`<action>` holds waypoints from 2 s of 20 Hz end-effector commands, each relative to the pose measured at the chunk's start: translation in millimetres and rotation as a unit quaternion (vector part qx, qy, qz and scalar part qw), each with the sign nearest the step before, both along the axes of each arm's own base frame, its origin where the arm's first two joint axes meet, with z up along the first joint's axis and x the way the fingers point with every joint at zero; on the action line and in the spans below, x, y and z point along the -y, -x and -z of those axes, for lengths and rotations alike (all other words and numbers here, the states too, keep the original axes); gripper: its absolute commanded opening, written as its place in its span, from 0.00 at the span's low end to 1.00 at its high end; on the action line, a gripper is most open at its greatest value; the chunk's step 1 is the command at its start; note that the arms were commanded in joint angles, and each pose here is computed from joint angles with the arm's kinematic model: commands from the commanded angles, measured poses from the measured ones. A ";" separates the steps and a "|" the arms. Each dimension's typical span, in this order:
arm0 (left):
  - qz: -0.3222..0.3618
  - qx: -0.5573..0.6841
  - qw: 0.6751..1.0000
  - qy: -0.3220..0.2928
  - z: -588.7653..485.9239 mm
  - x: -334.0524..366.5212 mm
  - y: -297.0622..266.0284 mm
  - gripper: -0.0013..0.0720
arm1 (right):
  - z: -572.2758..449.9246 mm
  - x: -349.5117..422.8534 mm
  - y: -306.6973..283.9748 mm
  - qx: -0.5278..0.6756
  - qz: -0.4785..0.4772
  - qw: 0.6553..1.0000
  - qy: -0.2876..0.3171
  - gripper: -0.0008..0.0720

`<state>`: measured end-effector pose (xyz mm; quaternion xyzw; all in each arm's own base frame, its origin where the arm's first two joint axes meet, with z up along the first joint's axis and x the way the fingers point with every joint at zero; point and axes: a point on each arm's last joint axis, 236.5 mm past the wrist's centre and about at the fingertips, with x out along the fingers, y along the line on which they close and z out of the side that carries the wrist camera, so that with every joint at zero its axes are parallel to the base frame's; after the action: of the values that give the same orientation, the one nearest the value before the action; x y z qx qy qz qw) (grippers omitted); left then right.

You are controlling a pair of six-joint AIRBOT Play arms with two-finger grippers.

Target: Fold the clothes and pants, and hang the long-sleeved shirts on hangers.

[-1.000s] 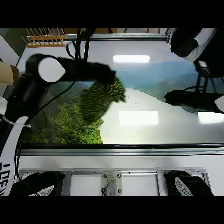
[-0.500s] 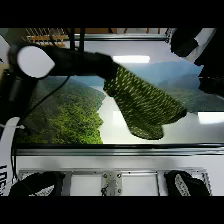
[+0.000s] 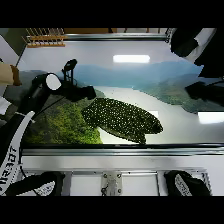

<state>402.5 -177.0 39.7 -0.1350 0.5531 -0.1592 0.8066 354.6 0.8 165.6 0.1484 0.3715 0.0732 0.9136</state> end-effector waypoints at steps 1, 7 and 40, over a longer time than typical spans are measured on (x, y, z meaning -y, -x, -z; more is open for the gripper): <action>-0.060 -0.048 0.997 -0.006 34.3 -46.9 13.4 0.91 | 65.5 -39.5 25.2 -0.112 -0.034 0.992 -0.052 0.80; -0.118 -0.137 0.983 -0.011 116.4 -74.3 48.8 0.91 | 190.8 -131.3 101.6 -0.288 -0.031 0.948 -0.128 0.80; 0.006 0.076 0.993 0.088 -91.8 -12.4 14.7 0.02 | 21.2 -167.7 24.8 -0.085 -0.140 0.983 -0.079 0.02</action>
<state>385.1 -164.4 22.0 -0.2140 0.5632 -0.1709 0.7796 338.1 191.2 68.4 0.2300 0.4854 0.1909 0.8216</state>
